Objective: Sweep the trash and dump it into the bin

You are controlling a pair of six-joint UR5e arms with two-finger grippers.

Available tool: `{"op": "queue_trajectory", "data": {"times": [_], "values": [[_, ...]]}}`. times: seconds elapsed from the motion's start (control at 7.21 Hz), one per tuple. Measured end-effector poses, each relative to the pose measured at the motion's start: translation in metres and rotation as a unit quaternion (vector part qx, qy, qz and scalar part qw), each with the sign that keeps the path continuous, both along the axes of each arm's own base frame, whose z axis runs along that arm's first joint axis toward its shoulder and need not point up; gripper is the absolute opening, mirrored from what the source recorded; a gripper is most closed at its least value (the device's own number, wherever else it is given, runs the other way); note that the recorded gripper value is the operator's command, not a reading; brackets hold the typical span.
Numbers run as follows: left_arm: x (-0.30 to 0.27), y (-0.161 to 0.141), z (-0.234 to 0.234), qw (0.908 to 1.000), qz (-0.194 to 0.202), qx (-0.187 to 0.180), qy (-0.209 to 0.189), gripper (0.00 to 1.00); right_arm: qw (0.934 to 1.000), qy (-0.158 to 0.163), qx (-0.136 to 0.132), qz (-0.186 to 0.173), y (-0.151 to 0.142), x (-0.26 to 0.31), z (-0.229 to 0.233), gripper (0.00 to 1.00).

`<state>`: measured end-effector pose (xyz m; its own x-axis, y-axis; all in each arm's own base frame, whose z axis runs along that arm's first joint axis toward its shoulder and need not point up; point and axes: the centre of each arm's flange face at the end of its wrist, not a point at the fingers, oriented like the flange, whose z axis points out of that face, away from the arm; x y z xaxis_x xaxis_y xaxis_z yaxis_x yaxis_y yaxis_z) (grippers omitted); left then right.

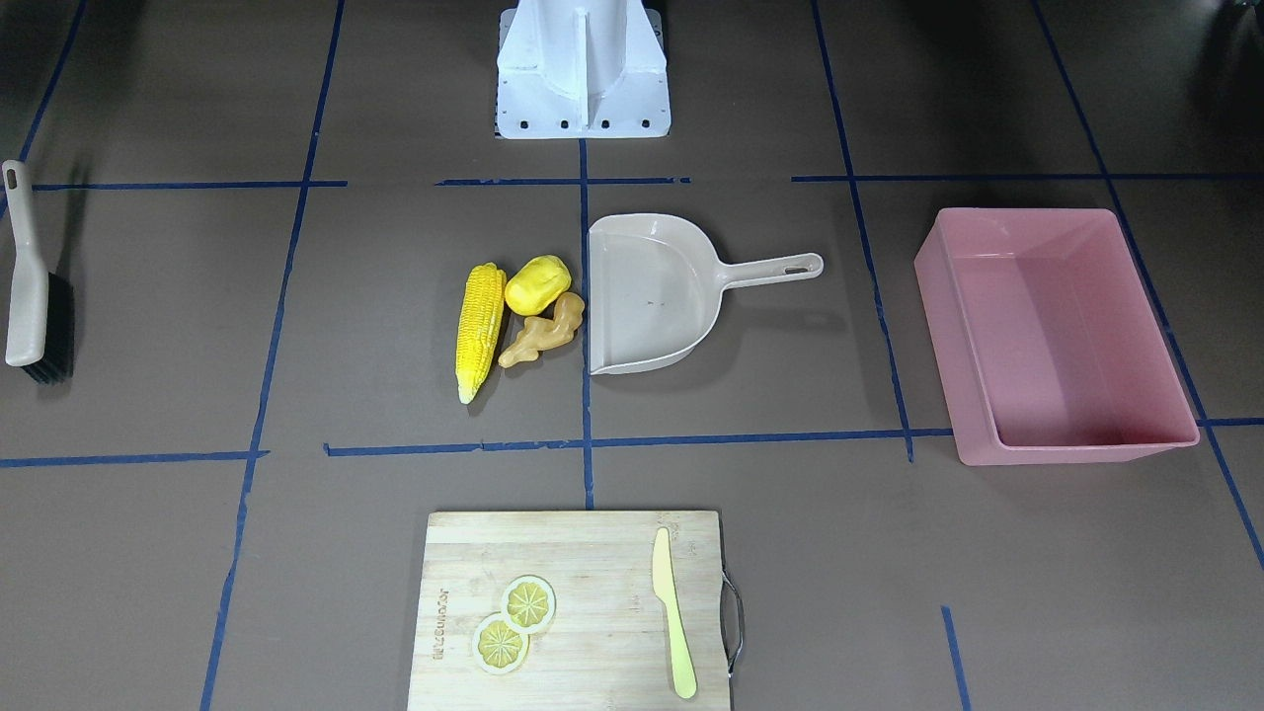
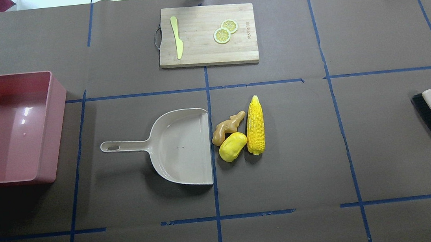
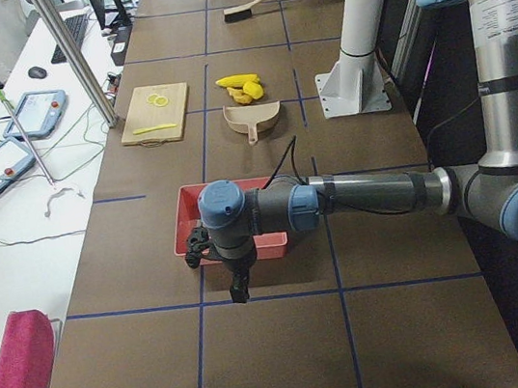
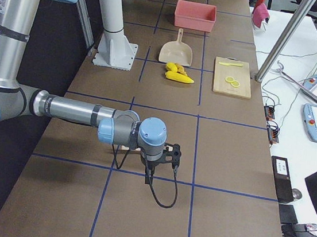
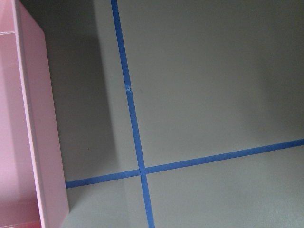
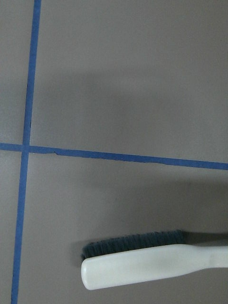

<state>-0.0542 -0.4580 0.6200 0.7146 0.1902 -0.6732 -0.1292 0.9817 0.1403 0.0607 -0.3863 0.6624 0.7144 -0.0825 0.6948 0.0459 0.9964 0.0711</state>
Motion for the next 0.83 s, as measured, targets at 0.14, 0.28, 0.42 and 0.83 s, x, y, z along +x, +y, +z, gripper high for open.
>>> {"op": "queue_trajectory", "data": {"times": [0.14,0.28,0.42,0.83], "values": [[0.000,-0.007,-0.007,0.9999,-0.002,0.013,0.000,1.00,1.0000,0.000,0.000,0.000,0.000,0.000,0.000,1.00],[0.000,-0.013,-0.011,0.9998,-0.002,0.021,0.001,1.00,1.0000,-0.001,0.001,0.000,-0.001,0.000,-0.001,1.00],[0.001,-0.016,-0.013,0.9997,-0.001,0.025,0.002,1.00,1.0000,-0.002,0.003,-0.001,-0.002,-0.001,-0.002,1.00],[0.002,-0.042,-0.049,0.9981,-0.002,0.061,0.004,1.00,0.9996,-0.007,0.027,-0.010,-0.011,-0.008,-0.027,1.00]]}}
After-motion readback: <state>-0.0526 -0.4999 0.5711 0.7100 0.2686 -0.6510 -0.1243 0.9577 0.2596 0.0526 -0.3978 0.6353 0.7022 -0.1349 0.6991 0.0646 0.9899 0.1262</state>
